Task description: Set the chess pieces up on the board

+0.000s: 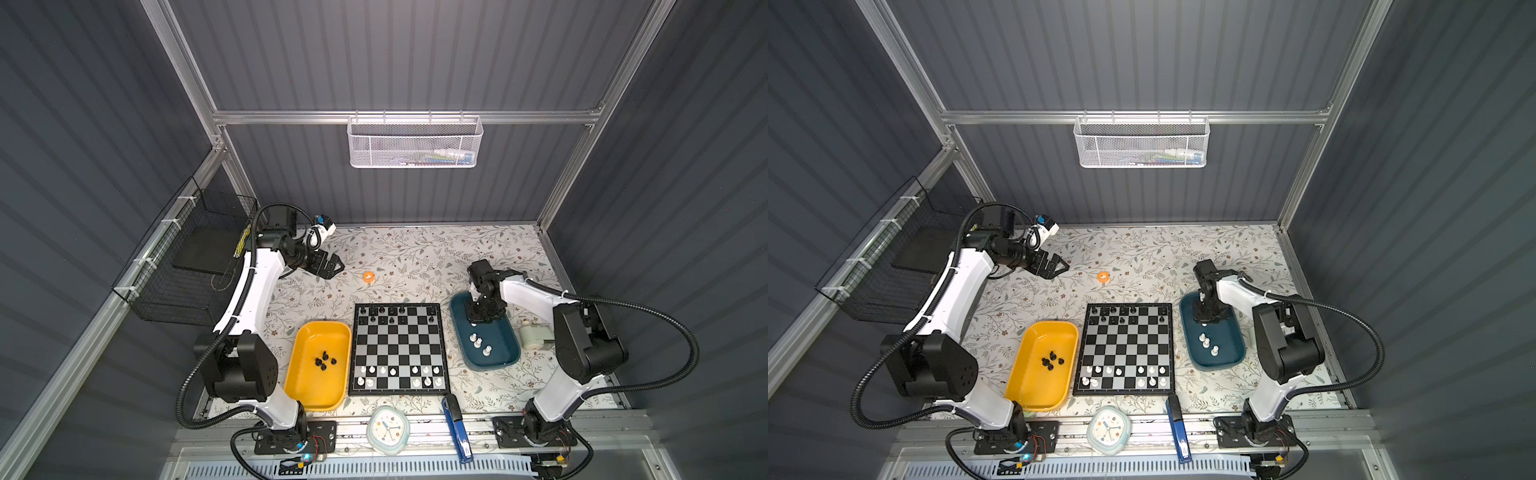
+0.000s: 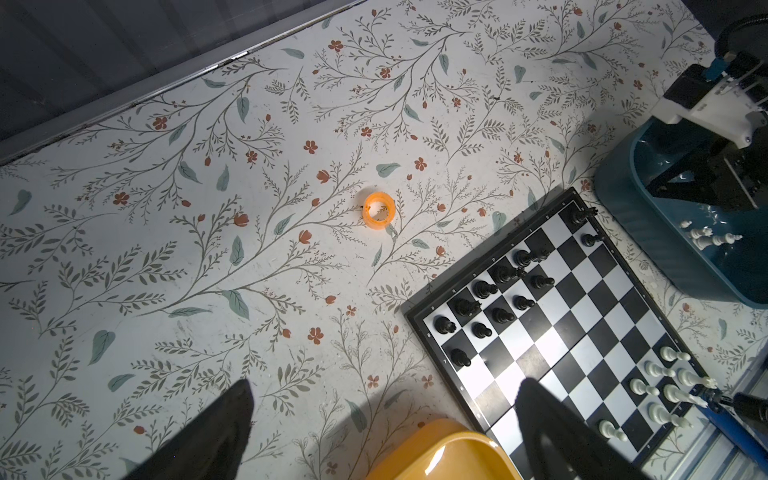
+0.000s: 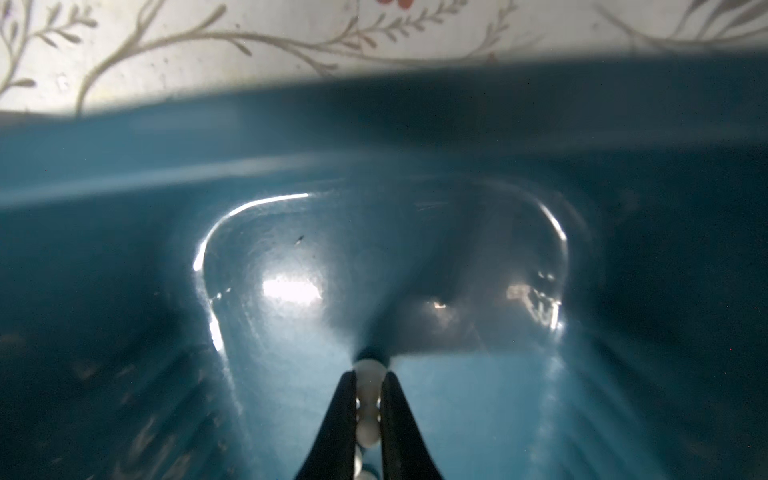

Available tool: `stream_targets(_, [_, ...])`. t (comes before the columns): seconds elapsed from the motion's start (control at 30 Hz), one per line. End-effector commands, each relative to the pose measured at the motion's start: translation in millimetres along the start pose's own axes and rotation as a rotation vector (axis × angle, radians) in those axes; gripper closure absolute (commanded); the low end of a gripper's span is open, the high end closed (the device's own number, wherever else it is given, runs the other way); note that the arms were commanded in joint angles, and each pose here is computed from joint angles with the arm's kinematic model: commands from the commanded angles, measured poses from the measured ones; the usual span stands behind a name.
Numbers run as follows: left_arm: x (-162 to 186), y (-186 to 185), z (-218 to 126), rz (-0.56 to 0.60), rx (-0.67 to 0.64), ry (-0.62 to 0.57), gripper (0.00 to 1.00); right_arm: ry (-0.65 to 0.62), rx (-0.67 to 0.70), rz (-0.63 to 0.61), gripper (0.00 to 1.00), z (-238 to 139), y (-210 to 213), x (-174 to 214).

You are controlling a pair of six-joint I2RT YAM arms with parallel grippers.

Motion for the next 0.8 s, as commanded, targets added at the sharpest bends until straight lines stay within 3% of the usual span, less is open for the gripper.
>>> stream_targets(0.0, [0.9, -2.6, 1.2, 0.015, 0.008, 0.005, 0.00, -0.002, 0.025, -0.021, 0.85, -12.1, -3.7, 4.1])
stream_targets(0.77, [1.0, -4.2, 0.7, 0.014, 0.014, -0.001, 0.00, -0.037, 0.037, -0.053, 0.85, -35.3, 6.2, 9.6])
Point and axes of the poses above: each gripper's point midway between its finger pads, its own z axis out along the fingers, its own y axis along the line the jaws close on, x = y × z, the point moved 2 cm from there along -z, back along the fingers, and after that the axes turned 1 degree about -z, right-handed, at the moved point
